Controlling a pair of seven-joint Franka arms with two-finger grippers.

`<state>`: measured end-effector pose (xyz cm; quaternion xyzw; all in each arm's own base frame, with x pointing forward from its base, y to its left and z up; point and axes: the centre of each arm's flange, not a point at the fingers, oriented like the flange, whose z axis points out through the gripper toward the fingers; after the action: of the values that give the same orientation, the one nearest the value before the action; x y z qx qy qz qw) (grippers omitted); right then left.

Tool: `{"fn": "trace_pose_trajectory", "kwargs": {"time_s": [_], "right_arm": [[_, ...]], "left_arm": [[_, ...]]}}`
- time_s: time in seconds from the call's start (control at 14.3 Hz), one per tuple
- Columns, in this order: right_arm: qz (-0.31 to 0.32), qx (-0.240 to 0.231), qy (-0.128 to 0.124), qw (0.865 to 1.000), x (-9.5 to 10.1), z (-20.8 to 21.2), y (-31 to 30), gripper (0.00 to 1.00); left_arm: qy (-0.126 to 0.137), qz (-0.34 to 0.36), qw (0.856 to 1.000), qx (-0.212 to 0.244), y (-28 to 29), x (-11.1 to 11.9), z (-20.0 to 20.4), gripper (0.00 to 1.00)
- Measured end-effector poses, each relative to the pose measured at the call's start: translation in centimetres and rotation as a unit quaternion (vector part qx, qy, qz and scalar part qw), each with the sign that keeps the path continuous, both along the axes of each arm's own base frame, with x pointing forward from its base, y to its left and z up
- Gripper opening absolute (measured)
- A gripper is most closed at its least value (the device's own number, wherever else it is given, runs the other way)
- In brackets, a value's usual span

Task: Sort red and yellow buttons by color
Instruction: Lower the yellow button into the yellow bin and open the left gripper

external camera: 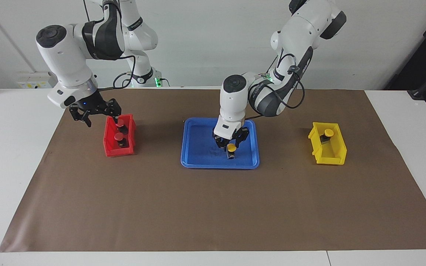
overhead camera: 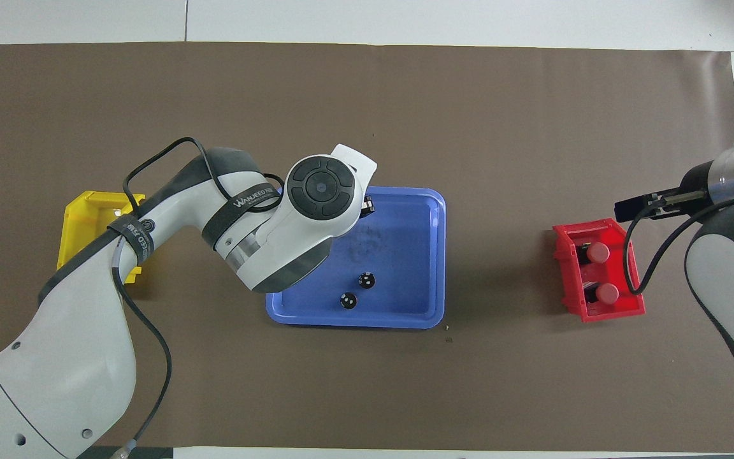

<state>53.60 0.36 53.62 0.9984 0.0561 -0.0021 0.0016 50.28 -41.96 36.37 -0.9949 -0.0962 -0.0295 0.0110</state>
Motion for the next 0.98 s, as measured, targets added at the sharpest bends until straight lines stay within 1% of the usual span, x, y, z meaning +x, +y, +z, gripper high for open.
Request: {"fn": "trace_pose_trajectory", "kwargs": {"time_s": [0.14, 0.28, 0.35, 0.49, 0.56, 0.7, 0.84, 0.98], "right_arm": [[-0.008, 0.000, 0.005, 1.000, -0.2, 2.5, 0.4, 1.00], [-0.016, 0.000, 0.018, 1.000, -0.6, 4.5, -0.3, 1.00], [-0.022, 0.000, 0.022, 1.000, -0.8, 5.4, -0.9, 1.00], [-0.034, -0.001, 0.011, 0.999, -0.6, 7.4, -2.3, 1.00], [-0.042, -0.002, 0.005, 0.999, -0.3, 8.4, -3.2, 1.00], [-0.054, -0.012, 0.002, 0.998, 0.5, 9.4, -4.9, 1.00], [-0.064, -0.021, 0.006, 0.998, 1.2, 9.4, -6.2, 1.00], [-0.075, -0.021, 0.011, 0.997, 1.4, 9.1, -7.5, 1.00]], "left_arm": [[0.001, 0.005, 1.000, 0.003, 0.5, 0.4, 0.2, 0.41], [0.010, 0.021, 0.999, 0.024, 1.7, 1.6, 1.5, 0.41], [0.015, 0.026, 0.999, 0.037, 2.6, 2.4, 3.0, 0.41], [0.032, 0.010, 0.998, 0.052, 5.5, 4.3, 6.8, 0.41], [0.044, -0.004, 0.998, 0.051, 7.8, 5.3, 8.6, 0.41], [0.059, -0.027, 0.997, 0.046, 14.4, 7.7, 11.2, 0.41], [0.071, -0.051, 0.995, 0.046, 22.8, 10.6, 11.9, 0.41], [0.083, -0.069, 0.993, 0.039, 30.2, 12.4, 11.3, 0.41]]}}
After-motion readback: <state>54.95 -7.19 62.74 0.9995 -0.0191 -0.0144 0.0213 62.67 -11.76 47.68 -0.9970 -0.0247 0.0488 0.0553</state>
